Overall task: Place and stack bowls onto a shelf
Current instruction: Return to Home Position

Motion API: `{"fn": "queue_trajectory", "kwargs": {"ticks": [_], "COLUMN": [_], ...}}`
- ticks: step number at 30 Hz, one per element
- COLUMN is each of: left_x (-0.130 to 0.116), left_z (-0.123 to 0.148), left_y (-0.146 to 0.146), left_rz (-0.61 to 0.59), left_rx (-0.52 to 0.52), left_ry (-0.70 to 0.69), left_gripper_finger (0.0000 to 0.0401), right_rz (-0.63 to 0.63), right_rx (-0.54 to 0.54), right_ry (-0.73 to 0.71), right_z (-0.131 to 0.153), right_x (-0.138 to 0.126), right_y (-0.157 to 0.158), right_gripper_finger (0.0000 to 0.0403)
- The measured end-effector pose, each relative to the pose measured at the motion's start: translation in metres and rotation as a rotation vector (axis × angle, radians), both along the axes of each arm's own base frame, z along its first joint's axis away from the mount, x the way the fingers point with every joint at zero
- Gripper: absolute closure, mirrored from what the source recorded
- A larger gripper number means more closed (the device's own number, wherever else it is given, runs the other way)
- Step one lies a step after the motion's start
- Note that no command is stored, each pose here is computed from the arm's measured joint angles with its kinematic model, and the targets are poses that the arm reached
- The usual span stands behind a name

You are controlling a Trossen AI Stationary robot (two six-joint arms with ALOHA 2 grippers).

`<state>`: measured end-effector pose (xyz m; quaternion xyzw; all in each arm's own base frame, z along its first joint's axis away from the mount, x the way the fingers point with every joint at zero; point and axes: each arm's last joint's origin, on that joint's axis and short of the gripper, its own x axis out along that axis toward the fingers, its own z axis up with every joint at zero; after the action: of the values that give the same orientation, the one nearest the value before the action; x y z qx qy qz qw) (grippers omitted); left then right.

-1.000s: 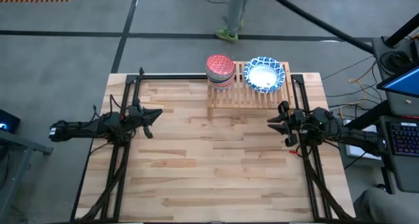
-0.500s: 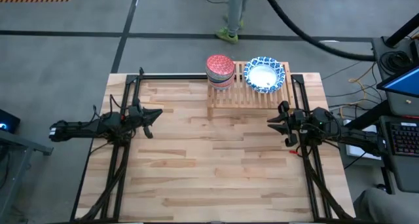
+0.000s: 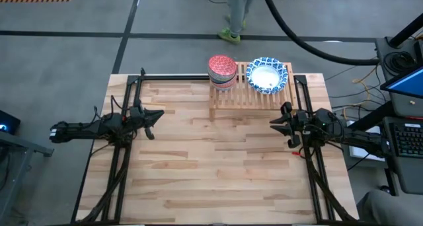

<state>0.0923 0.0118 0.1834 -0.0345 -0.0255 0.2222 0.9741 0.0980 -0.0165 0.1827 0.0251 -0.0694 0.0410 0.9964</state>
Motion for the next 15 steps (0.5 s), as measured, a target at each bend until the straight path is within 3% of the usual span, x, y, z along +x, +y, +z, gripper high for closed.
{"fn": "queue_trajectory", "kwargs": {"ticks": [15], "left_x": [0.0000], "left_z": [0.0000], "left_y": [0.0000], "left_rz": [-0.001], "left_rx": [0.000], "left_ry": [0.000], "left_gripper_finger": [0.0388], "right_rz": [0.000], "right_rx": [0.001], "right_ry": [0.000], "right_z": [0.0000], "right_x": [0.0000], "right_y": [0.0000], "right_gripper_finger": [0.0326]}}
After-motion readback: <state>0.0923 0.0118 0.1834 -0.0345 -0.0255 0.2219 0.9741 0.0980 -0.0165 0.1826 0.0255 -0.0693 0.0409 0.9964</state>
